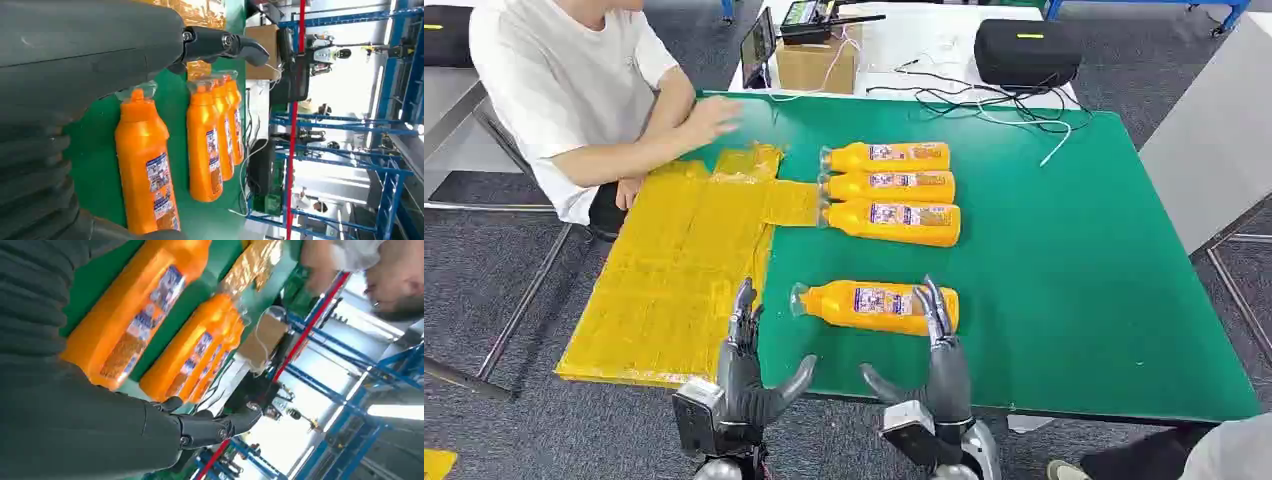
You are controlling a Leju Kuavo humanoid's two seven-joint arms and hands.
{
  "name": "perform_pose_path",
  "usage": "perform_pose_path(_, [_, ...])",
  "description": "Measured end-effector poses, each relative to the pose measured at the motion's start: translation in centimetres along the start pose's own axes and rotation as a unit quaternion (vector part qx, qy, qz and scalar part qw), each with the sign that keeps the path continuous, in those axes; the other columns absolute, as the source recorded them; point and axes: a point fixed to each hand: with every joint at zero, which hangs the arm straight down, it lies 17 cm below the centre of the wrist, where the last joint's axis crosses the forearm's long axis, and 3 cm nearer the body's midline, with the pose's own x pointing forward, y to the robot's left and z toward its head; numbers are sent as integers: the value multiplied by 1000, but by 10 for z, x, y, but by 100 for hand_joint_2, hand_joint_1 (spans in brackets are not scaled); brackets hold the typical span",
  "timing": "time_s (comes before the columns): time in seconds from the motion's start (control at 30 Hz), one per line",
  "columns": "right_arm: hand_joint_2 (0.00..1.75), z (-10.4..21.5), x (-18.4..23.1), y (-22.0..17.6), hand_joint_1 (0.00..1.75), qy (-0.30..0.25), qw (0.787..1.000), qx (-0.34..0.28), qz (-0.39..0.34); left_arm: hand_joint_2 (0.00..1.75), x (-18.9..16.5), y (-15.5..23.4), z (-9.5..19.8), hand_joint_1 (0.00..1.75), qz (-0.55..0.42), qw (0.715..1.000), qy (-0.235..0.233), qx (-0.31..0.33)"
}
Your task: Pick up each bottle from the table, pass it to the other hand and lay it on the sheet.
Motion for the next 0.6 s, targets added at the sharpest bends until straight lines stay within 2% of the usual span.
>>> perform_pose_path(0.37, [175, -33, -31, -27, 0, 4, 997, -2, 82, 175, -1, -1, 0, 0, -1, 1000, 2, -2])
perform_pose_path(0.6, [175, -45, -57, -35, 0, 19, 991, 27, 130, 175, -1, 3, -5, 0, -59, 998, -18, 4])
